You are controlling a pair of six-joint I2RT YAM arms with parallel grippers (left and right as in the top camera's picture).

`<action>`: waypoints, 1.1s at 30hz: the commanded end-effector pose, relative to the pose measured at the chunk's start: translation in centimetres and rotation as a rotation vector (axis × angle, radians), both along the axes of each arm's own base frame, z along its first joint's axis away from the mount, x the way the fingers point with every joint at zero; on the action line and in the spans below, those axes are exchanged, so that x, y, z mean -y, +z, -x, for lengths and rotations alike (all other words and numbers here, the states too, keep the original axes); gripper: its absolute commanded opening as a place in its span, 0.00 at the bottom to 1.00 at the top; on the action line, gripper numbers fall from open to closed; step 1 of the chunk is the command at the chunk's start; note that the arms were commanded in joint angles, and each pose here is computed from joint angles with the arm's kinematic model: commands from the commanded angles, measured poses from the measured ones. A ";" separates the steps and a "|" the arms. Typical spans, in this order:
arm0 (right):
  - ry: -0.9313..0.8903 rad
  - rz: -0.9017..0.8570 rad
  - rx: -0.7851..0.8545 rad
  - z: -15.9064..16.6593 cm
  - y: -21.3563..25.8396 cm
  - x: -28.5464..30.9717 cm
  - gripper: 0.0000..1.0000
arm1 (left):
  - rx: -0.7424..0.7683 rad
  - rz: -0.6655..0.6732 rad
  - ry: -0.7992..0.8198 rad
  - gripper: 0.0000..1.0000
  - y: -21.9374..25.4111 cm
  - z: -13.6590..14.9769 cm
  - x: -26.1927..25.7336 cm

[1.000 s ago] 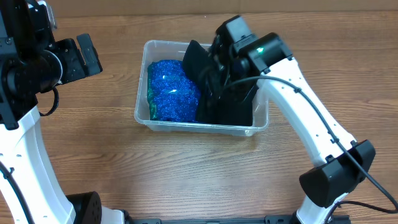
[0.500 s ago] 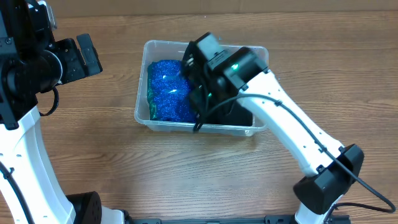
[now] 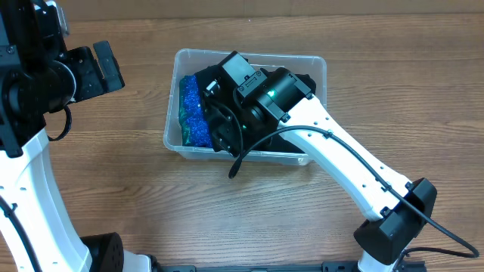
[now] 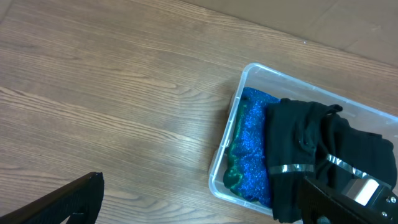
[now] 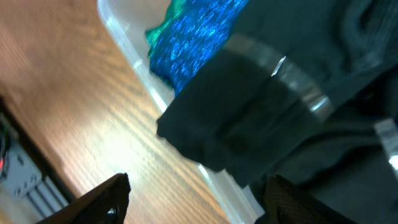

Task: Pack container
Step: 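Place the last black bundle on top of the blue bundle in the bin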

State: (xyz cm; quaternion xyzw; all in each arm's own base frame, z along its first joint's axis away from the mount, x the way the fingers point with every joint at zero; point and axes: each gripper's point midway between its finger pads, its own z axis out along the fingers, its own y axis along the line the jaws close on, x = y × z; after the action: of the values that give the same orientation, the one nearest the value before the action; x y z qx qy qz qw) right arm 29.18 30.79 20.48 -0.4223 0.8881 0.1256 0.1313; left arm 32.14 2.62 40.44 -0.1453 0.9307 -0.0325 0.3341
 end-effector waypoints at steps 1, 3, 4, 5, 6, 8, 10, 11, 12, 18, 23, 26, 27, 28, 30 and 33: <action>-0.289 -0.028 0.095 -3.5 1.8 1.2 0.75 | -0.001 -0.019 -0.009 1.00 0.0 -0.1 -0.3; -0.403 -0.071 0.121 -5.1 2.4 1.3 0.73 | -0.001 -0.019 -0.009 1.00 0.0 -0.1 -0.3; -0.455 -0.109 0.126 -5.9 2.8 1.2 0.69 | -0.001 -0.020 -0.009 1.00 0.0 -0.1 -0.3; -0.493 -0.131 0.124 -6.4 3.0 1.2 0.65 | -0.001 -0.019 -0.009 1.00 0.0 -0.1 -0.3; -0.534 -0.149 0.116 -6.8 3.1 1.3 0.57 | -0.001 -0.019 -0.009 1.00 0.0 -0.1 -0.3; -0.575 -0.165 0.107 -7.1 3.2 1.4 0.49 | -0.001 -0.019 -0.009 1.00 0.0 -0.1 -0.3; -0.588 -0.172 0.112 -7.3 3.6 1.9 0.43 | -0.001 -0.020 -0.009 1.00 0.0 -0.1 -0.3; -0.596 -0.172 0.119 -7.3 4.1 2.3 0.40 | -0.001 -0.019 -0.009 1.00 0.0 -0.1 -0.3; -0.605 -0.170 0.133 -7.3 4.7 2.8 0.40 | -0.001 -0.019 -0.009 1.00 0.0 -0.1 -0.3; -0.707 -0.169 0.337 -5.8 12.7 8.5 0.40 | -0.001 -0.019 -0.009 1.00 0.0 -0.1 -0.3; -0.741 -0.280 0.455 -0.5 20.1 13.7 0.51 | -0.001 -0.019 -0.009 1.00 0.0 -0.1 -0.3; -0.745 -0.356 0.497 2.1 22.8 15.6 1.00 | -0.001 -0.019 -0.009 1.00 0.0 -0.1 -0.3; -0.742 -0.382 0.506 2.7 23.5 15.9 1.00 | -0.001 -0.020 -0.009 1.00 0.0 -0.1 -0.3; -0.741 -0.404 0.517 3.3 24.2 16.4 1.00 | -0.001 -0.020 -0.009 1.00 0.0 -0.1 -0.3; -0.727 -0.450 0.520 4.6 25.1 16.8 1.00 | -0.001 -0.019 -0.009 1.00 0.0 -0.1 -0.3; -0.691 -0.497 0.499 6.4 25.8 17.1 1.00 | -0.001 -0.019 -0.009 1.00 0.0 -0.1 -0.3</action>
State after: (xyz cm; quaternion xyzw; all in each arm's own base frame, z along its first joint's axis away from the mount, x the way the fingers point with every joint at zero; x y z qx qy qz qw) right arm 23.10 12.98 47.23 -0.0634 0.8515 0.1669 0.4931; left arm 32.14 2.62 40.44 -0.1455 0.9307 -0.0326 0.3341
